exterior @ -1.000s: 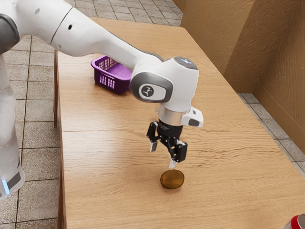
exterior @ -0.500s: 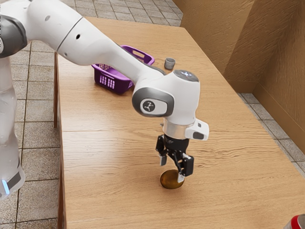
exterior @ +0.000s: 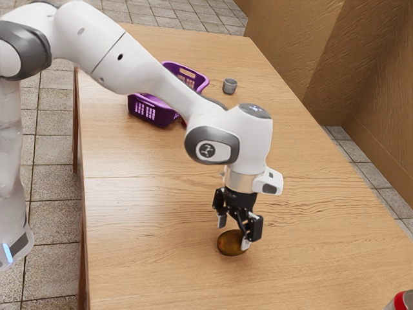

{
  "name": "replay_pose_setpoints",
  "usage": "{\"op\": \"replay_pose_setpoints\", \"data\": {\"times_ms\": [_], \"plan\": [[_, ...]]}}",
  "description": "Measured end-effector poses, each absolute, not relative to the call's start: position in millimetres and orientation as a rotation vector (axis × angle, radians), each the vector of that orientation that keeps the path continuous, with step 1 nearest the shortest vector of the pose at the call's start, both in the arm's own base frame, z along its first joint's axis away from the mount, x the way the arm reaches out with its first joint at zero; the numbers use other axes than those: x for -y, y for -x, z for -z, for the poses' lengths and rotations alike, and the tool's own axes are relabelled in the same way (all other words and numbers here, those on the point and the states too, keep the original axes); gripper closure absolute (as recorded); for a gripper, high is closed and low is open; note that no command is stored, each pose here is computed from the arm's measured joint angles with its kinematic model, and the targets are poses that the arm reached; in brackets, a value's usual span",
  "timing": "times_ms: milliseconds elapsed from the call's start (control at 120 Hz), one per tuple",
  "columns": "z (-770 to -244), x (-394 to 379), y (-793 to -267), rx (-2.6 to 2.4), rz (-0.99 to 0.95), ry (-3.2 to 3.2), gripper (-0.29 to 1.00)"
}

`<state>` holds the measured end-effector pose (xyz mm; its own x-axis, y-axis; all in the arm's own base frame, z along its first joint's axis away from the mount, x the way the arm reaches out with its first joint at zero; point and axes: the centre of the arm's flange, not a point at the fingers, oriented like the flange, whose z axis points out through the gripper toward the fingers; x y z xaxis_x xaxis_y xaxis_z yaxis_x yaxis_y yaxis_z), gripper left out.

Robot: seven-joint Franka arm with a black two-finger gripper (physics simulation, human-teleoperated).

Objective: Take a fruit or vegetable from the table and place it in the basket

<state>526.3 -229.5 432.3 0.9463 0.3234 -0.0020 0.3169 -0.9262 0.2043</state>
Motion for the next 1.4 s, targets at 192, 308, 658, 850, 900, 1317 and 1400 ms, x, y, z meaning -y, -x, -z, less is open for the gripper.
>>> {"op": "replay_pose_setpoints", "data": {"times_ms": [192,308,658,850,900,1317,1400], "plan": [[-428.7,226.0,-530.7,-0.486,-0.058,-2.891,0.0],[-426.6,234.2,-528.5,-0.462,-0.061,-2.891,0.01],[-407.0,232.3,-536.5,-0.475,-0.044,-2.878,0.15],[-410.1,228.8,-539.8,-0.496,-0.076,-2.868,0.38],[-412.8,227.6,-540.3,-0.503,-0.088,-2.866,0.41],[-524.6,-56.7,-555.3,-1.078,-0.493,-2.735,0.44],[-533.6,-183.1,-524.0,-1.352,-0.548,-2.64,0.41]]}}
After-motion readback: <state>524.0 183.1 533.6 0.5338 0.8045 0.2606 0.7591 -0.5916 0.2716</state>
